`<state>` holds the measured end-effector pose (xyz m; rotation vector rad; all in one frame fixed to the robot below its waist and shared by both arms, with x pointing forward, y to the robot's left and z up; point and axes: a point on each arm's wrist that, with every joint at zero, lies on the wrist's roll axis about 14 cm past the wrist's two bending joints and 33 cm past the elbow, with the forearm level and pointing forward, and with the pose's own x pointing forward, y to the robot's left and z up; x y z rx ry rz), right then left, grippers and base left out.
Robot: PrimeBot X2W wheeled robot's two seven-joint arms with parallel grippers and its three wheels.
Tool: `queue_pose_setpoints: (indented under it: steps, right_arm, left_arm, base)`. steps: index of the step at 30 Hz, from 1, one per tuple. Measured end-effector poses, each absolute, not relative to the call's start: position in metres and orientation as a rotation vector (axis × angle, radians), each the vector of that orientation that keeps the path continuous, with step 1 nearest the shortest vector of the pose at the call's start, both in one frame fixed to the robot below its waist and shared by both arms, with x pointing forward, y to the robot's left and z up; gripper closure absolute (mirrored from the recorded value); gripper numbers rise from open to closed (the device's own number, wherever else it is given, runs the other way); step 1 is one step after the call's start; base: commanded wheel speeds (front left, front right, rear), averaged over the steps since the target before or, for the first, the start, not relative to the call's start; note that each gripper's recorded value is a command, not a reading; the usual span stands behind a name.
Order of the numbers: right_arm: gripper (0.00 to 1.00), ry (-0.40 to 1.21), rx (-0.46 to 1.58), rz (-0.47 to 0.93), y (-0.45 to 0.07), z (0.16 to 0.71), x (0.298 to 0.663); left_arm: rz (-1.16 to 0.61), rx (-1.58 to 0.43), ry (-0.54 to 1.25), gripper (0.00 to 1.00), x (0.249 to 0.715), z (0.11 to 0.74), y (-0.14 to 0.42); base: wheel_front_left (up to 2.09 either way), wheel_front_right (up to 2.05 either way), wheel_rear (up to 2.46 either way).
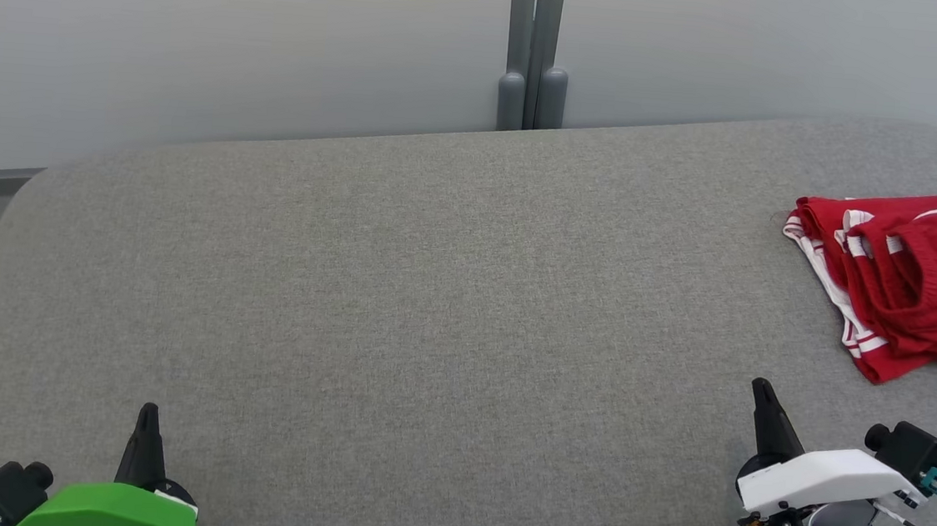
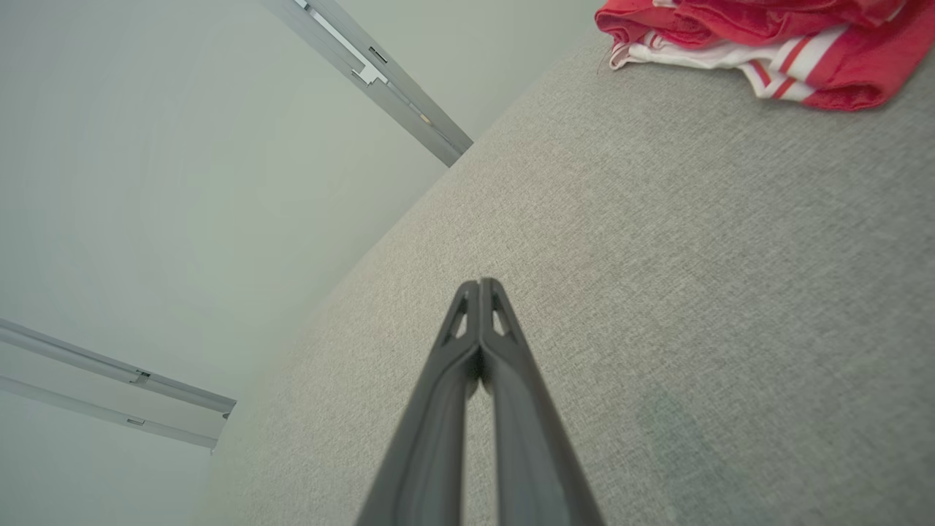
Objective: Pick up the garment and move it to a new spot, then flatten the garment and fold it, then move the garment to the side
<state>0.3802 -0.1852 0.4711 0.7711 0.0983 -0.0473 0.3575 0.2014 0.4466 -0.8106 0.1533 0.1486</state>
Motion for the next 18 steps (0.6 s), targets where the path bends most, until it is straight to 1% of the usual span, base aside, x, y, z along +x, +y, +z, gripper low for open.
queue_pose_setpoints:
  steps: [18]
  right_arm:
    - [1.00, 0.078, 0.999, -0.059, -0.190, 0.479, 0.383]
  left_arm:
    - [0.137, -1.033, 0.121, 1.00, 0.366, 0.459, 0.201]
  base:
    - [0.00, 0.00, 0.00]
